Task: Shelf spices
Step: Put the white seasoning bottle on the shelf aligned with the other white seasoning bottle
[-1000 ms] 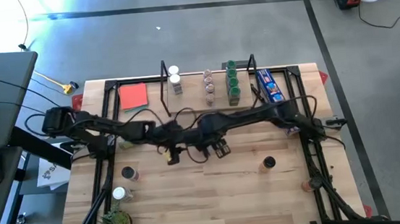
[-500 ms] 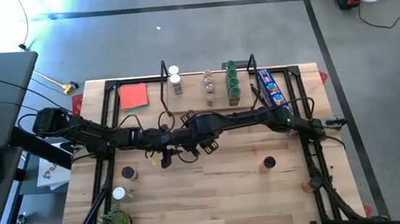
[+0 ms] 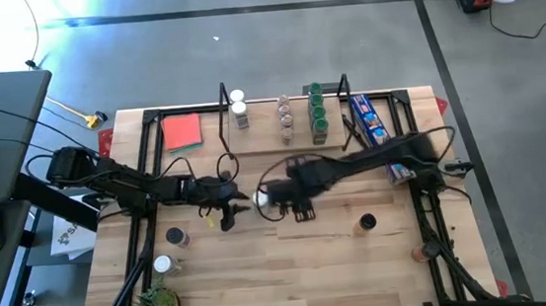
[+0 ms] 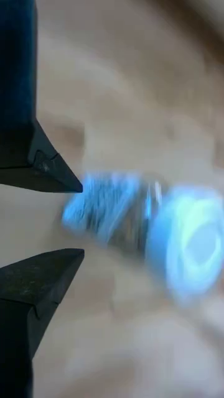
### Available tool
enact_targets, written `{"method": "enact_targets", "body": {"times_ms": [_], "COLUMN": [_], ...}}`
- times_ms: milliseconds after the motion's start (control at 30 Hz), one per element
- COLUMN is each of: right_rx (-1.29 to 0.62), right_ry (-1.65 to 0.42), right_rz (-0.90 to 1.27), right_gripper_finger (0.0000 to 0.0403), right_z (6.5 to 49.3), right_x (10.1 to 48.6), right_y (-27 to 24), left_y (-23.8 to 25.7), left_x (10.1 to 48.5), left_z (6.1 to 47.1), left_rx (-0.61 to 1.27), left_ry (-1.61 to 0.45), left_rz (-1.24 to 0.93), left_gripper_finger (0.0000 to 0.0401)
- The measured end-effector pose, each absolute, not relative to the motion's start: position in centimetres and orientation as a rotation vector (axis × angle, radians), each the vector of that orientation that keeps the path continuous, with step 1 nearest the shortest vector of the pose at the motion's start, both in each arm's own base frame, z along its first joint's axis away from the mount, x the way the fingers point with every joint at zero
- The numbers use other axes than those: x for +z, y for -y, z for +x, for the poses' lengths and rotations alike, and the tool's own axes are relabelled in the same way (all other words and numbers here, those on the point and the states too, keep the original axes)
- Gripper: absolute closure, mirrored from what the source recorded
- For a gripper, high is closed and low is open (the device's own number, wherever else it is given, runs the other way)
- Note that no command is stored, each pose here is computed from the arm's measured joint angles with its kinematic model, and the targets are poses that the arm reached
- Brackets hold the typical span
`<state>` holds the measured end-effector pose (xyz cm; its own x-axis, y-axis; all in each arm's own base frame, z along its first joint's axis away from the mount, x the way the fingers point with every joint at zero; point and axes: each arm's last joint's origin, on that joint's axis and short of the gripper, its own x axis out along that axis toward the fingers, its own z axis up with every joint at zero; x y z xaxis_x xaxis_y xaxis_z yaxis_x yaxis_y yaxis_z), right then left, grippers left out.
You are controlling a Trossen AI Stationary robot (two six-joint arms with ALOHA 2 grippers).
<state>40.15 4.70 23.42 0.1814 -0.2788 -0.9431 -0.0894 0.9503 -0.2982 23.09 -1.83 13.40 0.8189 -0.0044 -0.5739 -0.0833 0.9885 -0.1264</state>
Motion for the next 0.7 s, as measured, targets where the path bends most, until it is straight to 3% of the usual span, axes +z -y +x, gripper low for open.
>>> {"method": "enact_targets", "body": {"times_ms": [233, 467, 700], "right_rx": [-0.322, -0.181, -0.388], "right_ry": [-1.133, -0.726, -0.636], "right_rz": [-0.014, 0.140, 0.178], "right_gripper_finger": [0.0099, 0.0099, 0.0099], "right_z": [35.8, 36.7, 38.2], "right_x": [20.1, 15.2, 12.4], "right_y": [-7.1, -9.5, -8.4], "left_y": [5.1, 3.4, 1.1], "left_x": [14.1, 12.6, 11.2], "left_z": [23.0, 23.0, 24.7], "left_rx": [-0.148, 0.161, 0.038], "left_ry": [-0.566, -0.610, -0.573], "left_rz": [-0.287, -0.161, -0.031], "left_gripper_finger": [0.0251, 0.0261, 0.0286]}}
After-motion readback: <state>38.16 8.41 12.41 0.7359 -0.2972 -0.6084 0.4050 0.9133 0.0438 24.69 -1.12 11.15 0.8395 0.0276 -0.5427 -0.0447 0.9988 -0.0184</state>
